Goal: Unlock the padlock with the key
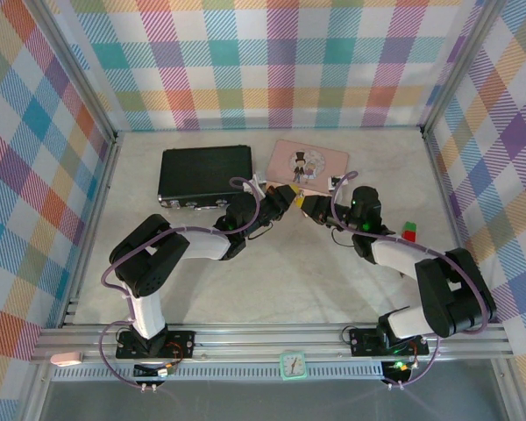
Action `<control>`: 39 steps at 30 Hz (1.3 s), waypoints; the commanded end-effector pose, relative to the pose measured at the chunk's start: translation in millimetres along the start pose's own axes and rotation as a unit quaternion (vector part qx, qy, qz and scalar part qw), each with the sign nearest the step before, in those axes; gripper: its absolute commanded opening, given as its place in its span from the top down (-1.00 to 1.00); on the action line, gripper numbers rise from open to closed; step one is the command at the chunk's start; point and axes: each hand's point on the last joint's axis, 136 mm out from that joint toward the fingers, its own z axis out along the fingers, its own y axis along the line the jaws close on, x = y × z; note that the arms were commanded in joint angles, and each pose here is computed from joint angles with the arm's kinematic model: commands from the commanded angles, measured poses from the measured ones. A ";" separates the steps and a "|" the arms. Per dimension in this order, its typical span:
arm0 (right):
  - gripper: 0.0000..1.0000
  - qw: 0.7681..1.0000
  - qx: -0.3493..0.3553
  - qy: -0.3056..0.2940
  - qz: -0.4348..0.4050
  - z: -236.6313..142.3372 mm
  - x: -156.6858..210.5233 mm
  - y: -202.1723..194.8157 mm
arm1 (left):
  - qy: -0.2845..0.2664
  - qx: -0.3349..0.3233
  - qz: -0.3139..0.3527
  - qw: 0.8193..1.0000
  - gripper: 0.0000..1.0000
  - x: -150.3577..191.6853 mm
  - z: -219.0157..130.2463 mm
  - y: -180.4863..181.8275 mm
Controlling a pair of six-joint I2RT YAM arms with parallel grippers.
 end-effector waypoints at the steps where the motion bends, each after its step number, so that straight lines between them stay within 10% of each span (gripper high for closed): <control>1: 0.73 1.000 -0.017 -0.006 -0.009 2.5 -2.0 6.7 | -0.009 0.041 -0.003 0.999 1.00 -2.5 -2.5 -24.4; 11: 1.00 0.999 -0.007 -0.005 -0.040 -2.6 -1.3 10.0 | -0.015 0.045 -0.010 0.999 0.99 -4.2 -4.7 -24.3; 15: 1.00 0.996 0.015 0.024 -0.080 -6.5 6.1 8.7 | -0.009 0.055 -0.009 0.998 0.07 -4.5 -5.7 -25.7; 19: 1.00 0.992 0.010 0.072 -0.107 -7.8 14.4 14.9 | 0.016 0.061 -0.016 0.998 -0.15 0.2 -3.8 -22.0; 23: 1.00 0.991 0.001 0.081 -0.108 -9.5 13.7 18.0 | 0.031 0.060 -0.018 0.998 -0.03 6.5 -4.3 -18.4; 30: 1.00 0.991 0.001 0.083 -0.100 -8.1 11.5 15.4 | 0.035 0.058 -0.014 0.998 0.99 8.2 -7.4 -17.2; 32: 1.00 0.992 0.001 0.079 -0.099 -9.6 9.6 17.0 | 0.034 0.058 -0.013 0.998 1.00 8.5 -7.8 -17.3; 39: -0.12 0.995 0.004 0.053 -0.088 -19.3 4.4 24.6 | 0.012 0.049 -0.011 0.999 1.00 2.0 -12.5 -13.6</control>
